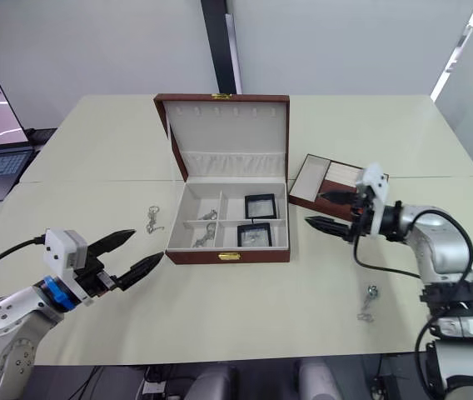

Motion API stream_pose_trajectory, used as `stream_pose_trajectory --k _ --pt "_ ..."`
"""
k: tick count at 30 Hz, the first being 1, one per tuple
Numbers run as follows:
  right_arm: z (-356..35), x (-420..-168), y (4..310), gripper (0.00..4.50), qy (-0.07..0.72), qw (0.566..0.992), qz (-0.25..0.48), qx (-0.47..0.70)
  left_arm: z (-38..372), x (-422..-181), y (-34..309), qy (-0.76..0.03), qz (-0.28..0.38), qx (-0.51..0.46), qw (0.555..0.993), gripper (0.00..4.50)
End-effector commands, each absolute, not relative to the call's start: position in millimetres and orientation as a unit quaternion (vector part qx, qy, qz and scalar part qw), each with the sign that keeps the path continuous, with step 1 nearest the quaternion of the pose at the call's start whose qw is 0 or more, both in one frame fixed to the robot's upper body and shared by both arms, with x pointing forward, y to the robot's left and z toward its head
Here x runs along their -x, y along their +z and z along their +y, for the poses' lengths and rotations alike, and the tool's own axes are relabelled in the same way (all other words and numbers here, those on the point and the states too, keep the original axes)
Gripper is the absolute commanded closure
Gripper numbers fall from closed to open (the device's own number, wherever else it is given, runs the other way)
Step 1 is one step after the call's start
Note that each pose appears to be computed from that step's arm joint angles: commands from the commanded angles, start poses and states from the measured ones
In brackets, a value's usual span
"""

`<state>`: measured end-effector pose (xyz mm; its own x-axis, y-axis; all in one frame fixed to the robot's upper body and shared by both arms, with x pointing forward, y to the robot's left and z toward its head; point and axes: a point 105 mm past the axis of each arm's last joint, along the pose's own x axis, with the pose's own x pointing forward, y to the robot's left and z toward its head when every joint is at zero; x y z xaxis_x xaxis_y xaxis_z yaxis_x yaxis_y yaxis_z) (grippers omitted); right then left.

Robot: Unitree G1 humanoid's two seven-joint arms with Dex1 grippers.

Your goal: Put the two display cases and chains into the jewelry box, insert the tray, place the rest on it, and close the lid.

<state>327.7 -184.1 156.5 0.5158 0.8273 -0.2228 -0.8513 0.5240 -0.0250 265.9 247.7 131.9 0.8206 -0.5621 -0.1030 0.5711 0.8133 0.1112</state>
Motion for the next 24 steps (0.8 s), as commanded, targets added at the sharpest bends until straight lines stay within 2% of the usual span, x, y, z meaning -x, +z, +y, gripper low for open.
stream_pose_trajectory --k 1,11,16,24 --pt "-208.8 -318.4 160.0 0.01 0.453 0.885 0.085 0.067 262.2 -267.4 141.2 -0.282 0.035 -0.073 0.956 0.00" --pt "-273.0 -301.7 124.0 0.01 0.337 0.931 0.123 0.068 331.2 -269.8 145.4 -0.208 0.066 -0.102 0.970 0.00" --pt "-292.8 -301.4 118.8 0.01 0.287 0.948 0.116 0.069 346.3 -269.2 141.3 -0.184 0.070 -0.105 0.975 0.00" --pt "-297.4 -300.2 112.5 0.01 0.267 0.954 0.119 0.071 354.3 -263.4 125.5 -0.158 0.076 -0.095 0.980 0.00"
